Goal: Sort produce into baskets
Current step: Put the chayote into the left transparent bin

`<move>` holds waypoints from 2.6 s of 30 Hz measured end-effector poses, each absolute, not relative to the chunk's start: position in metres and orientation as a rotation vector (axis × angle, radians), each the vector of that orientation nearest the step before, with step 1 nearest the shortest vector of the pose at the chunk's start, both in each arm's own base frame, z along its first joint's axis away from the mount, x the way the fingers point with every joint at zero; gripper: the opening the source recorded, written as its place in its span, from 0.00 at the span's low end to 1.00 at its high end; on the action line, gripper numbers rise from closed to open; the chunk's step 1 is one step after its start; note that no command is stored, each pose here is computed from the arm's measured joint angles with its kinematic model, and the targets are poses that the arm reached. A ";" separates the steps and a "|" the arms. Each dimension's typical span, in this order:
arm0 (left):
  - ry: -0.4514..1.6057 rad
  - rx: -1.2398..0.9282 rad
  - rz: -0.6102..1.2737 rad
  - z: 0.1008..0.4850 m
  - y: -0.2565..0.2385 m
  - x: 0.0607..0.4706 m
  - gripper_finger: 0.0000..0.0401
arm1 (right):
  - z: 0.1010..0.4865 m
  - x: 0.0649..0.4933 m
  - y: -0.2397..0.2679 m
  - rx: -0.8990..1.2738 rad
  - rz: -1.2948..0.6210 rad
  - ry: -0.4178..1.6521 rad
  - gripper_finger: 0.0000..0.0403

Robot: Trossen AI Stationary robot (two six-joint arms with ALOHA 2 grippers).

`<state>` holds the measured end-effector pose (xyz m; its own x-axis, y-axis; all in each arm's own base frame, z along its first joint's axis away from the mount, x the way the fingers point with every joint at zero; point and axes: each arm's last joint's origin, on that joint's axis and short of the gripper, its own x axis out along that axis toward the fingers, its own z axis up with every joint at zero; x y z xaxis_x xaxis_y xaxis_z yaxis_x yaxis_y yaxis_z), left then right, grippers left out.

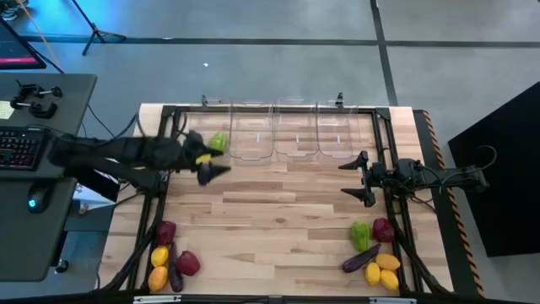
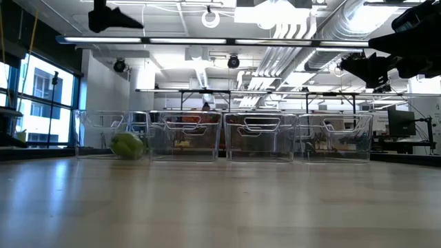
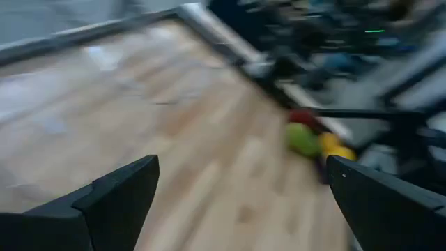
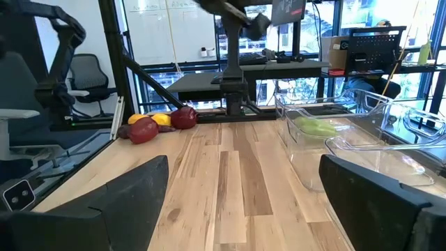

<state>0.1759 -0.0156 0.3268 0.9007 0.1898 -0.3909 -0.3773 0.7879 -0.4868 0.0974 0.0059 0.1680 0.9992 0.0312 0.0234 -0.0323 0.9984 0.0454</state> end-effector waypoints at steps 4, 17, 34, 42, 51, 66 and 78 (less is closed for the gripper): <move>0.276 -0.552 0.178 0.319 -0.034 0.182 0.99 | 0.168 0.097 0.006 0.046 0.030 -0.023 0.90; 0.140 -0.476 0.153 0.329 -0.033 0.189 0.99 | 0.171 0.097 0.004 0.278 -0.037 -0.063 0.90; 0.080 -0.647 0.261 0.332 -0.007 0.188 0.99 | 0.272 0.085 -0.002 0.785 0.005 -0.646 0.90; 0.037 -0.551 0.254 0.344 0.007 0.162 0.99 | 0.326 0.157 0.002 0.679 -0.290 0.032 0.90; 0.119 -0.595 0.248 0.340 0.006 0.128 0.99 | 0.353 0.237 0.010 0.681 -0.306 0.284 0.90; 0.171 -0.639 0.158 0.338 0.003 0.125 0.99 | 0.255 0.198 0.086 0.920 -0.696 1.613 0.90; 0.170 -0.640 0.158 0.338 0.003 0.125 0.99 | 0.201 0.163 0.105 1.154 -0.856 1.566 0.90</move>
